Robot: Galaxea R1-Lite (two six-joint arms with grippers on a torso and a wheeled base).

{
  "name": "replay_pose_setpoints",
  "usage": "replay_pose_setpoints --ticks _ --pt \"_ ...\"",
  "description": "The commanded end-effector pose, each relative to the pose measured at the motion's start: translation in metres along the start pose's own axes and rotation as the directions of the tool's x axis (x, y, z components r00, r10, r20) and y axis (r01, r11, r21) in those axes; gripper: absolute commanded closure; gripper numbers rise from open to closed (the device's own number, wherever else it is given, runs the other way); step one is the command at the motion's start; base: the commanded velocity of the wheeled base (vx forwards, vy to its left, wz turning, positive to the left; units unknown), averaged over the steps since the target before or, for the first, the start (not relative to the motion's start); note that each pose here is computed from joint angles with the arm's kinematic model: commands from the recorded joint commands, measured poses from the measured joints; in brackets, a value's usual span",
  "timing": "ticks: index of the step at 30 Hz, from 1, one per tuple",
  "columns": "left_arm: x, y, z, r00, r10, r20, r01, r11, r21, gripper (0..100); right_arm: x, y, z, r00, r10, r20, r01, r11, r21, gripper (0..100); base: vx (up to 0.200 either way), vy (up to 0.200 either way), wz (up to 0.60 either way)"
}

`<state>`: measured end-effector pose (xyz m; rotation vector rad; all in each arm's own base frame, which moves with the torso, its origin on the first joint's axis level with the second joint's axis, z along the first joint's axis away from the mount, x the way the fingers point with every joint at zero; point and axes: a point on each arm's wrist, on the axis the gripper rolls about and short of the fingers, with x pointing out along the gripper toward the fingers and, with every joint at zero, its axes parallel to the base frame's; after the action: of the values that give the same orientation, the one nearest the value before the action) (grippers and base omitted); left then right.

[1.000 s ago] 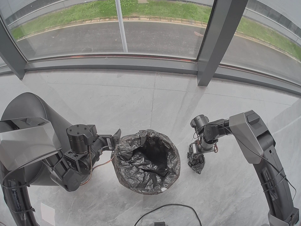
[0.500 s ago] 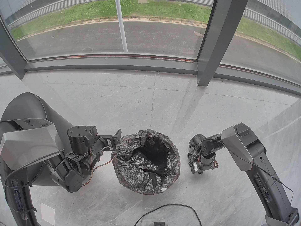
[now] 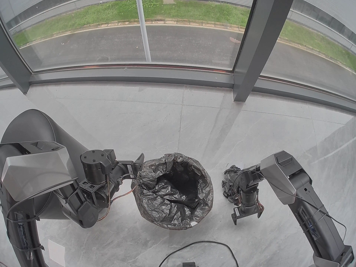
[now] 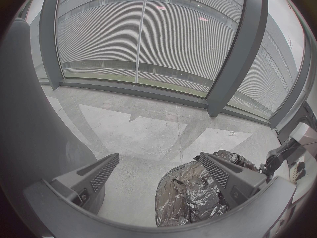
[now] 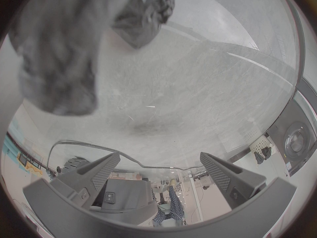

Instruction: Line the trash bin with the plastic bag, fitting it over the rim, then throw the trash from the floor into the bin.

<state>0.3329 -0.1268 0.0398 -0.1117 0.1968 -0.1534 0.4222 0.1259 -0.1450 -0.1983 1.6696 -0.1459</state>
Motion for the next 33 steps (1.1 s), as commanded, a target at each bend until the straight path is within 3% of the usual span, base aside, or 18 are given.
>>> replay_pose_setpoints --ticks 1,4,5,6,7,8,13,14,15,16,20,33 --pt "0.0 0.0 0.0 1.0 -0.001 0.001 0.001 1.0 -0.001 0 -0.051 -0.004 0.01 0.99 0.059 0.131 -0.061 0.998 0.015 0 0.0 0.0 0.0" --pt "0.0 0.0 0.0 1.0 -0.001 0.001 0.001 1.0 -0.001 0 -0.06 -0.003 0.016 0.975 0.09 0.201 -0.094 0.996 0.011 0 0.0 0.0 0.0" --pt "0.0 0.0 0.001 1.0 -0.001 0.011 0.001 1.0 -0.003 0 -0.068 -0.002 0.032 0.926 0.132 0.353 -0.136 0.991 -0.013 0 0.0 0.0 0.0" --pt "0.0 0.0 0.001 1.0 -0.003 0.016 0.003 1.0 -0.004 0 -0.071 -0.004 0.038 0.905 0.141 0.402 -0.134 0.99 -0.044 0 0.0 0.0 0.0" --pt "0.0 0.0 0.001 1.0 -0.003 0.016 0.003 1.0 -0.004 0 -0.071 -0.004 0.038 0.905 0.141 0.402 -0.134 0.99 -0.044 0 0.0 0.0 0.0" --pt "0.0 0.0 0.0 1.0 -0.004 0.02 0.004 1.0 -0.005 0 -0.076 -0.006 0.046 0.867 0.154 0.474 -0.126 0.988 -0.091 0 0.0 0.0 0.0" --pt "0.0 0.0 0.001 1.0 -0.004 0.021 0.004 1.0 -0.006 0 -0.092 -0.005 0.051 0.818 0.193 0.542 -0.141 0.981 -0.136 0 0.0 0.0 0.0" --pt "0.0 0.0 0.001 1.0 -0.004 0.021 0.004 1.0 -0.006 0 -0.092 -0.005 0.051 0.818 0.193 0.542 -0.141 0.981 -0.136 0 0.0 0.0 0.0" --pt "0.0 0.0 0.0 1.0 -0.004 0.02 0.004 1.0 -0.005 0 -0.099 -0.003 0.053 0.795 0.202 0.573 -0.144 0.979 -0.145 0 0.0 0.0 0.0" --pt "0.0 0.0 0.0 1.0 -0.004 0.02 0.004 1.0 -0.005 0 -0.099 -0.002 0.053 0.794 0.202 0.574 -0.143 0.979 -0.148 0 0.0 0.0 0.0" --pt "0.0 0.0 0.001 1.0 -0.003 0.022 0.003 1.0 -0.006 0 -0.104 0.0 0.058 0.75 0.202 0.63 -0.1 0.976 -0.195 0 0.0 0.0 0.0" --pt "0.001 0.0 0.001 1.0 -0.003 0.023 0.003 1.0 -0.008 0 -0.084 0.002 0.058 0.782 0.184 0.595 -0.075 0.976 -0.203 0 0.0 0.0 0.0"
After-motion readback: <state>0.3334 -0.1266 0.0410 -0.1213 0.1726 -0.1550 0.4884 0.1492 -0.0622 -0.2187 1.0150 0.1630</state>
